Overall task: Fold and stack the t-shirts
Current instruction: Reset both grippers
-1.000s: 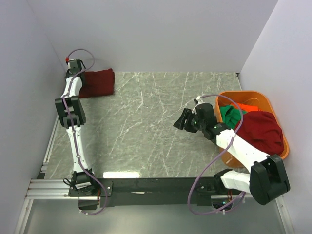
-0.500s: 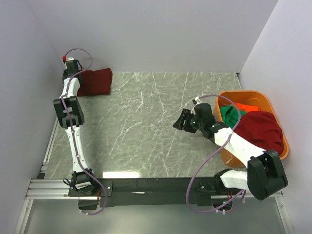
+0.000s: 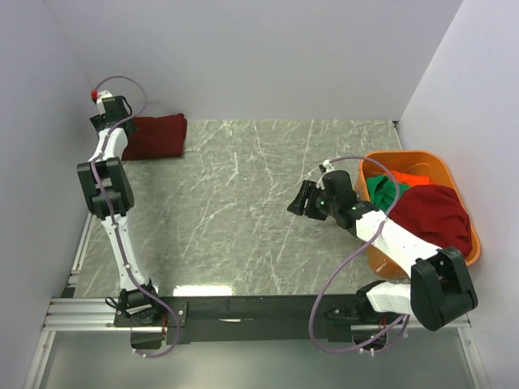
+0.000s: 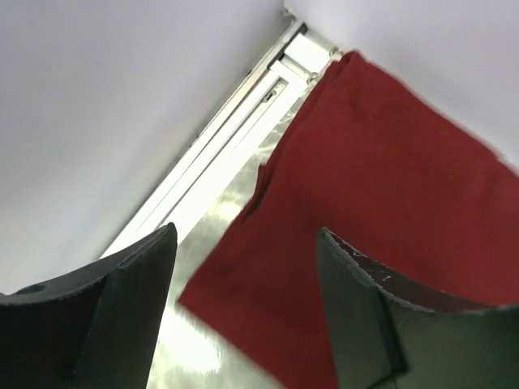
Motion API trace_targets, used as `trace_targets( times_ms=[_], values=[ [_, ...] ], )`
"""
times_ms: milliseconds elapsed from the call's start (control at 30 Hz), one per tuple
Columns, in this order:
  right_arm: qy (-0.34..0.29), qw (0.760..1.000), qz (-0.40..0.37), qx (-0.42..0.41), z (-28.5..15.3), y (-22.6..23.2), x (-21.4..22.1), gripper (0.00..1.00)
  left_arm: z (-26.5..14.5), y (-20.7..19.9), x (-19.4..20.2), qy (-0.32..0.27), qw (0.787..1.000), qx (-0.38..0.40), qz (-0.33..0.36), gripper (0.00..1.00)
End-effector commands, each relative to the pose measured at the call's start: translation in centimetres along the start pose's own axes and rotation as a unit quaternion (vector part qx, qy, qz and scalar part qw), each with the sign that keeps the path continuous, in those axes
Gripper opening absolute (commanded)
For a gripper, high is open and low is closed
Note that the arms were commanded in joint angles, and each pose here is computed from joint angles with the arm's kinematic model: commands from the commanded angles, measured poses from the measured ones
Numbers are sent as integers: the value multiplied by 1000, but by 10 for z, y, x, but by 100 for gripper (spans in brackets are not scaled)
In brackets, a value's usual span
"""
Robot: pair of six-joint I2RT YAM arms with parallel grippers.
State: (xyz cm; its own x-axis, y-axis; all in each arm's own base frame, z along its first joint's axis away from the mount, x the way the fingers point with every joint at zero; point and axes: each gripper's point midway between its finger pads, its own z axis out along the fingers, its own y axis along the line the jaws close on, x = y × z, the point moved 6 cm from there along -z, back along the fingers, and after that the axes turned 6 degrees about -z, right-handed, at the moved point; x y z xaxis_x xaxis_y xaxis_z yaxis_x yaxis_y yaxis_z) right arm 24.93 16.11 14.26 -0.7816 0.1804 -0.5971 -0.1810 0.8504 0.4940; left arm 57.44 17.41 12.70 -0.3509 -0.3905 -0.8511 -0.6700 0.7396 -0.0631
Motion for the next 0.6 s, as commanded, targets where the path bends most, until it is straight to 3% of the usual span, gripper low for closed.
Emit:
trace_targets(
  times_ms=[0, 300, 500, 567],
  values=[
    [-43, 999, -23, -16, -13, 18, -26, 65, -58, -10, -65, -70, 992, 45, -90, 74],
    [-70, 997, -21, -13, -41, 22, -27, 65, -172, -55, -22, -27, 987, 119, -101, 74],
    [-106, 994, -29, 16, -69, 18, -32, 65, -281, -86, 34, 15, 974, 204, -95, 74],
    [-123, 992, -29, 20, -81, 19, -33, 65, -310, -94, 71, 46, 968, 234, -77, 74]
  ],
)
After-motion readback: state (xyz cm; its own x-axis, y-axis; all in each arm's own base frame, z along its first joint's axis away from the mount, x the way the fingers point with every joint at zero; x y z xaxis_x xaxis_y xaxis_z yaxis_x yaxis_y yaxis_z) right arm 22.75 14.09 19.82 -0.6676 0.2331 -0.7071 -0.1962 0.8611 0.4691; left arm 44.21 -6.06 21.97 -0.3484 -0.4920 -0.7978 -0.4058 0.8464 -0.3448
